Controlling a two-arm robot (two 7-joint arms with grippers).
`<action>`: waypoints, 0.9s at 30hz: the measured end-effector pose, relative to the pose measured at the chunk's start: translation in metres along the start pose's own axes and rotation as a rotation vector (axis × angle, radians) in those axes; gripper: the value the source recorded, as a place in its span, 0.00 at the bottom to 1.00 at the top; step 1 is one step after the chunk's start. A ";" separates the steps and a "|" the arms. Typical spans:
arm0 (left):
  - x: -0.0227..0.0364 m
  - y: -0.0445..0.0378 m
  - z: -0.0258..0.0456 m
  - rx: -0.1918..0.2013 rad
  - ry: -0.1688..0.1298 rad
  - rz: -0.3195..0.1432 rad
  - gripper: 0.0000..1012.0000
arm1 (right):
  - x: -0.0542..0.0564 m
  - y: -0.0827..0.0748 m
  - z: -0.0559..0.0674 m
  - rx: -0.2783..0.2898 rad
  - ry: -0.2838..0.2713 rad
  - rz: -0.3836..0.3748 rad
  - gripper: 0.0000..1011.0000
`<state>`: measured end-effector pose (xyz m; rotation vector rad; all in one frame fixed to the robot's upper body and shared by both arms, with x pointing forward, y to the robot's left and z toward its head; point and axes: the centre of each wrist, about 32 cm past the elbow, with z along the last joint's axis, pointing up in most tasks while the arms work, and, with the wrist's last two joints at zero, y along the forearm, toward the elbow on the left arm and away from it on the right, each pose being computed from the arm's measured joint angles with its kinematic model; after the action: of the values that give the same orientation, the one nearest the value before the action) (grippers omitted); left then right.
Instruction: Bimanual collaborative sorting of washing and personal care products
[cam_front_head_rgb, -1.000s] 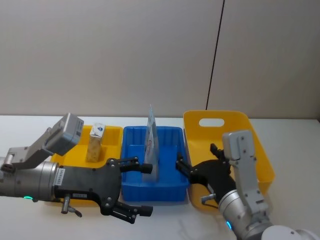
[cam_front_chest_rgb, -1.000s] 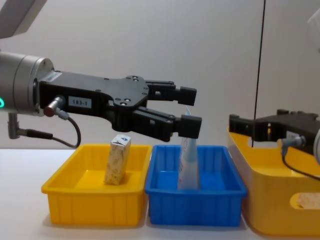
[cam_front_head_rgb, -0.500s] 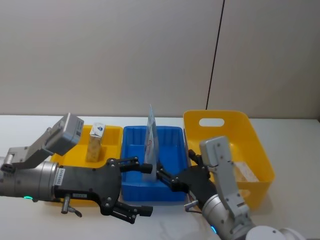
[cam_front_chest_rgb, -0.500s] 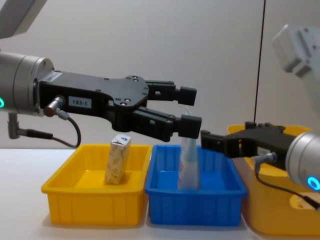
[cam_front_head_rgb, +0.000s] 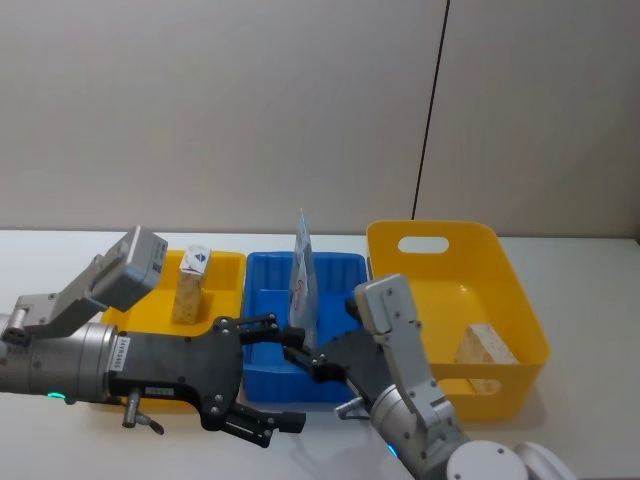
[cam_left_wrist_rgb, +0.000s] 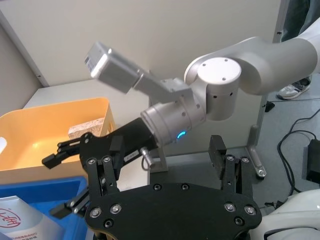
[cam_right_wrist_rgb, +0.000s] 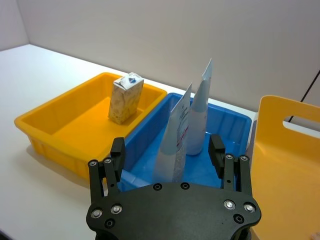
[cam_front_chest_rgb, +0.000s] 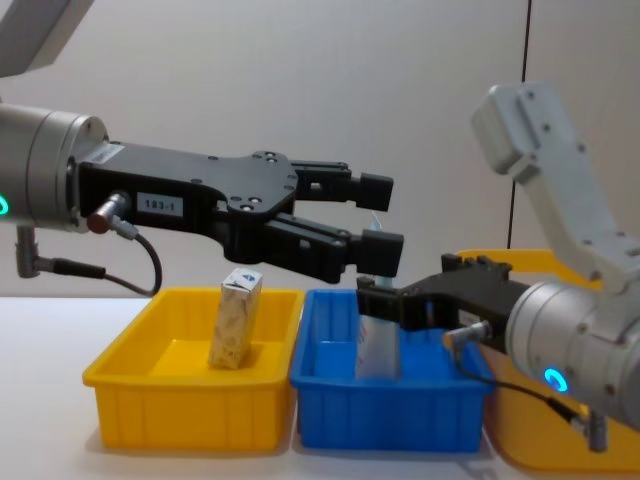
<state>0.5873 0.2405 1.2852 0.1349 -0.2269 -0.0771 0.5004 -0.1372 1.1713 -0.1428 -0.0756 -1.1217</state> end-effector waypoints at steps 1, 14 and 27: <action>0.0000 0.0000 0.0000 0.000 0.000 0.000 0.99 | -0.001 0.004 -0.002 -0.001 -0.006 -0.001 0.99; 0.0000 0.0000 0.0000 0.000 0.000 0.000 0.99 | -0.010 0.030 -0.009 -0.007 -0.039 -0.034 0.99; 0.0000 0.0000 0.0000 0.000 0.000 0.000 0.99 | -0.016 0.048 -0.012 -0.009 -0.043 -0.073 0.99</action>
<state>0.5873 0.2405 1.2852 0.1350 -0.2268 -0.0771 0.5361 -0.1040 1.1539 -0.1736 -0.1141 -1.1917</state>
